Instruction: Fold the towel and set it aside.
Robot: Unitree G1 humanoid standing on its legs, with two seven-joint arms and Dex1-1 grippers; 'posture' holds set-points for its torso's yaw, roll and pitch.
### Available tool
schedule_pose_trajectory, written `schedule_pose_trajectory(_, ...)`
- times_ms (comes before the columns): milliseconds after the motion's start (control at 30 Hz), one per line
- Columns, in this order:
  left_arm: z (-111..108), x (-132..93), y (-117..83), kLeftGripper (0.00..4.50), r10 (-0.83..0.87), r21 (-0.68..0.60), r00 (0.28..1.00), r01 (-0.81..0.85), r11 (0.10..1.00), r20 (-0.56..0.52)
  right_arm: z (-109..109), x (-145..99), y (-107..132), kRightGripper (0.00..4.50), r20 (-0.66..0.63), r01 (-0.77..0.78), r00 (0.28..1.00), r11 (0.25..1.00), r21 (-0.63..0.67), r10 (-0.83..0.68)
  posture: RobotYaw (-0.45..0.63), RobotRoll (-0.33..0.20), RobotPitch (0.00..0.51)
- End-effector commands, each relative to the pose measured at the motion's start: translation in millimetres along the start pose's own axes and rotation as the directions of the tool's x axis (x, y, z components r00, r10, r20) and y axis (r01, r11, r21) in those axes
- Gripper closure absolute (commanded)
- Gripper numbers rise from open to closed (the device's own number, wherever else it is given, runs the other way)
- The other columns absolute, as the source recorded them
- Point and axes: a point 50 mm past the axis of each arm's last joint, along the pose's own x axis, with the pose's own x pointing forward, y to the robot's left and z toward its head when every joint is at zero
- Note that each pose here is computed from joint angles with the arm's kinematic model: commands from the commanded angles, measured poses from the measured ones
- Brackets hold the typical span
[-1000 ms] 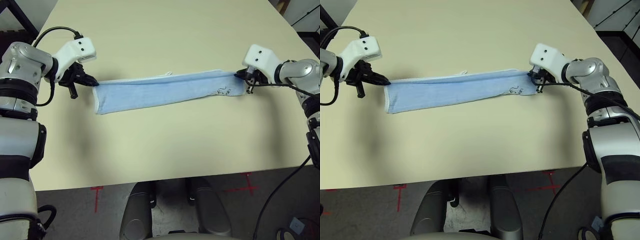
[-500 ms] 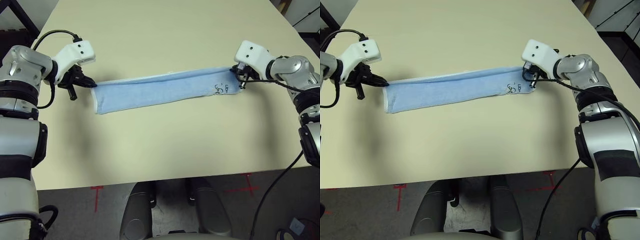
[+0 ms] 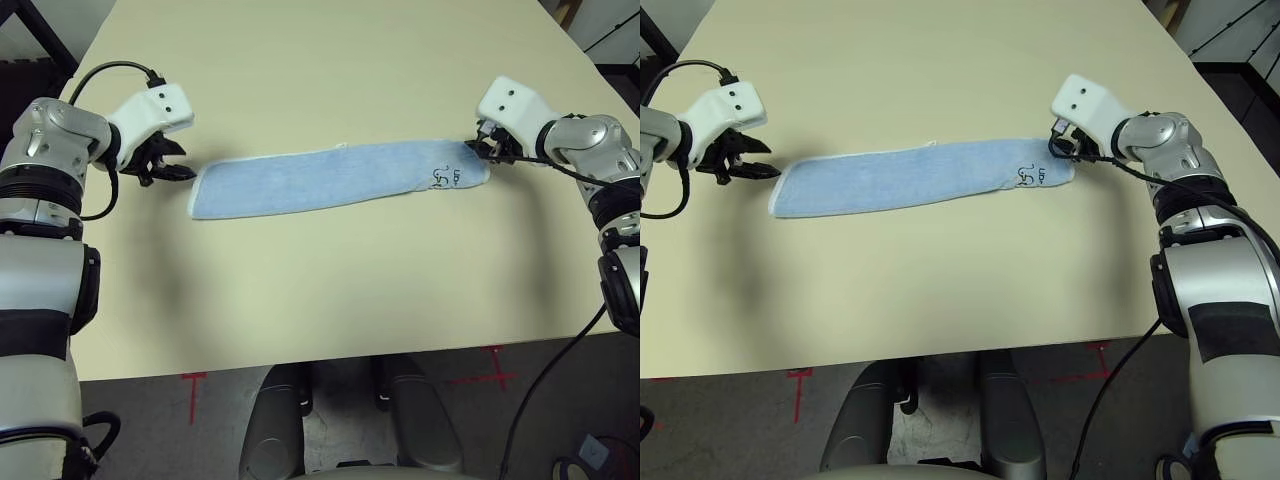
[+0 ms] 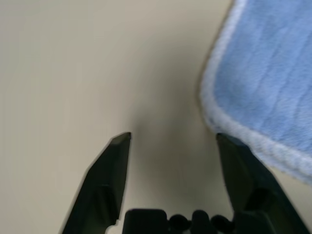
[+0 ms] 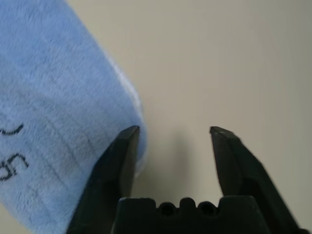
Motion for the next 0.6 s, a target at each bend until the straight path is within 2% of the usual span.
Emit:
schedule_pose_trajectory(33,8,-13,11,0.04,0.091,-0.013,0.992,-0.091,0.996,0.092,9,-5,-7,0.25,0.132,0.014,0.991,0.996,0.090,-0.026,-0.03,0.000,0.228)
schedule_pose_trajectory(67,15,-14,11,0.00,0.080,-0.046,0.980,-0.072,0.996,0.180,14,-7,-7,0.06,0.204,-0.024,0.979,0.988,0.156,-0.008,-0.03,0.000,0.228)
schedule_pose_trajectory(100,20,-14,10,0.00,0.069,-0.065,0.968,-0.055,0.996,0.241,16,-8,-7,0.06,0.257,-0.056,0.967,0.979,0.197,0.003,-0.03,0.000,0.228)
schedule_pose_trajectory(133,29,-15,8,0.00,0.034,-0.119,0.933,0.009,0.993,0.357,20,-8,-5,0.06,0.331,-0.122,0.943,0.952,0.279,0.024,-0.03,0.000,0.228)
schedule_pose_trajectory(167,38,-15,3,0.00,-0.021,-0.170,0.867,0.121,0.978,0.498,22,-8,-1,0.06,0.394,-0.196,0.918,0.920,0.339,0.051,-0.03,0.000,0.228)
schedule_pose_trajectory(200,43,-16,-2,0.00,-0.056,-0.187,0.807,0.204,0.961,0.589,24,-9,1,0.06,0.431,-0.244,0.900,0.896,0.371,0.067,-0.03,0.000,0.230)
schedule_pose_trajectory(233,47,-17,-9,0.00,-0.080,-0.215,0.734,0.299,0.930,0.675,24,-9,7,0.06,0.466,-0.291,0.881,0.867,0.403,0.079,-0.03,0.000,0.231)
schedule_pose_trajectory(267,48,-17,-14,0.00,-0.090,-0.228,0.691,0.355,0.907,0.717,24,-9,10,0.06,0.482,-0.315,0.872,0.852,0.419,0.085,-0.04,0.000,0.232)
schedule_pose_trajectory(367,48,-15,-33,0.00,-0.061,-0.303,0.634,0.450,0.840,0.771,26,-10,19,0.06,0.517,-0.349,0.855,0.790,0.504,0.048,-0.04,0.000,0.233)
schedule_pose_trajectory(433,45,-11,-53,0.00,-0.071,-0.306,0.616,0.485,0.819,0.784,26,-9,27,0.06,0.527,-0.362,0.850,0.743,0.563,0.015,-0.04,0.000,0.236)
schedule_pose_trajectory(533,33,-3,-83,0.00,-0.119,-0.286,0.636,0.497,0.819,0.762,27,-8,38,0.06,0.528,-0.372,0.848,0.672,0.640,-0.033,-0.04,0.000,0.240)
schedule_pose_trajectory(600,26,0,-93,0.00,-0.142,-0.285,0.666,0.489,0.824,0.732,27,-9,41,0.06,0.517,-0.366,0.855,0.650,0.666,-0.048,-0.04,0.000,0.241)
